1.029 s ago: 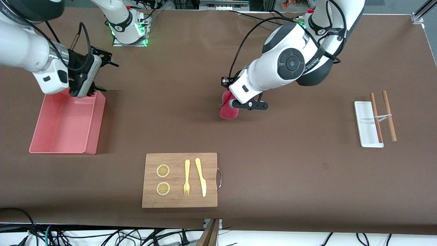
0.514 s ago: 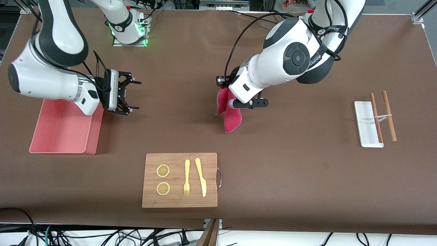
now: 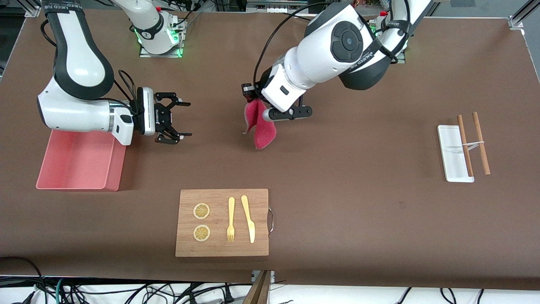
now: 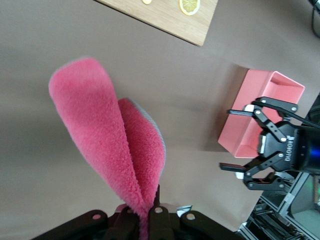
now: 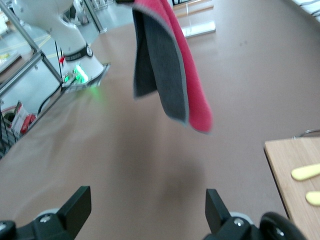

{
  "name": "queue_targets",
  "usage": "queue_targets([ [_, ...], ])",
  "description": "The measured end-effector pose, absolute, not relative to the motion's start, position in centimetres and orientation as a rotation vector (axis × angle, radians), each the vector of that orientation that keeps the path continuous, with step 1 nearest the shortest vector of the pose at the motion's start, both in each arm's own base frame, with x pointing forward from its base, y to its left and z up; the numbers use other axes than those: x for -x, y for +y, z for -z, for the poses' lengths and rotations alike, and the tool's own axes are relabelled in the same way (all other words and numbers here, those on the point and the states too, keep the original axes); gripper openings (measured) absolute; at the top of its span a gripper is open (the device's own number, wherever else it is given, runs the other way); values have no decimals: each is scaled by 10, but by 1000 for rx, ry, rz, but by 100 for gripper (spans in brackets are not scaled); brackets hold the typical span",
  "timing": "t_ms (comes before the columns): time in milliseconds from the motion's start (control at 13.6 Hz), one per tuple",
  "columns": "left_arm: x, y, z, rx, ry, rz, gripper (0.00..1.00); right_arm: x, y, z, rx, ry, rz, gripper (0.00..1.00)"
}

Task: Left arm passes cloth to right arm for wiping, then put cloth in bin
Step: 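Carry the cloth to mid-table while the right gripper reaches toward it, then grasp the hanging cloth with the right gripper below the left gripper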

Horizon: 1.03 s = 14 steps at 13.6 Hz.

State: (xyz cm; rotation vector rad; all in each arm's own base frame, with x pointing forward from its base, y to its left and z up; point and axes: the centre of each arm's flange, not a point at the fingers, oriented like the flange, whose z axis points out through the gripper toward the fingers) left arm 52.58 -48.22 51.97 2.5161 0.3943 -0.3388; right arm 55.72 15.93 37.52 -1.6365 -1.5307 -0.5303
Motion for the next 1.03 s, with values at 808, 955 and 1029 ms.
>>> queue_targets([
  [808, -512, -535, -524, -2407, 460, 320, 3, -544, 247, -340, 1504, -1364, 715, 100],
  [955, -512, -536, -529, -2400, 466, 317, 3, -543, 257, -336, 1524, -1351, 730, 100],
  [1029, -512, -536, -530, -2396, 470, 317, 3, -542, 261, -335, 1528, -1355, 731, 100],
])
